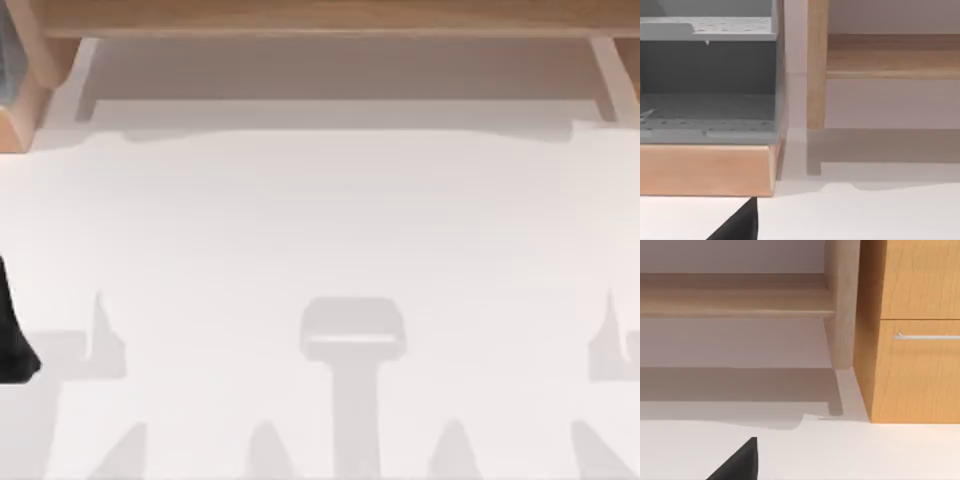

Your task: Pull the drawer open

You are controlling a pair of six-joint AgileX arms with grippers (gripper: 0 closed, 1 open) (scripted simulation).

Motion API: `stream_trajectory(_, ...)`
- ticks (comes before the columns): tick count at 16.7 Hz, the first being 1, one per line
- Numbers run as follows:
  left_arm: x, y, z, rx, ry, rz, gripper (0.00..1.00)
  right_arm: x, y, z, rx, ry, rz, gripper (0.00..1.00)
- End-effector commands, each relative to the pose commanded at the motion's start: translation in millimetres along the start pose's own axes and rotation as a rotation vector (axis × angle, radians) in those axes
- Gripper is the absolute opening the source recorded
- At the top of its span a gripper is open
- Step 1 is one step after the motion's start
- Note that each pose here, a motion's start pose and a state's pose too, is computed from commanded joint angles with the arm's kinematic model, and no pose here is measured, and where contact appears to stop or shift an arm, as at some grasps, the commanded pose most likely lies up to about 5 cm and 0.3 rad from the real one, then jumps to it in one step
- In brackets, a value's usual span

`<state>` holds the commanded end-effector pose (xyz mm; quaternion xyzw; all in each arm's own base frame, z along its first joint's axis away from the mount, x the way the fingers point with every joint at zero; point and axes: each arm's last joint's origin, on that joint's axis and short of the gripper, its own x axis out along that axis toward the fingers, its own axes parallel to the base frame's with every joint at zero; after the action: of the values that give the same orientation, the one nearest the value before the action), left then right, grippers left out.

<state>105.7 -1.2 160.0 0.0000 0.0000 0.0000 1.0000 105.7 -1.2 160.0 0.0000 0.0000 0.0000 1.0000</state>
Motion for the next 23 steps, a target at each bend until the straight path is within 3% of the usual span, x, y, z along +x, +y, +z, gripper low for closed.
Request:
stream_trajectory(7,0,0,0,0.0,0.0,0.0,1.0,8,-8,25,-0.008,-0.037,-0.004,1.0)
stream_trajectory(13,0,0,0,0.0,0.0,0.0,1.0,46,-34,57,-0.006,-0.011,0.004,1.0)
stream_trajectory(18,0,0,0,0.0,0.0,0.0,1.0,78,-64,65,0.001,0.004,0.002,1.0)
stream_trajectory(23,0,0,0,0.0,0.0,0.0,1.0,84,-72,66,0.0,0.0,0.0,1.0)
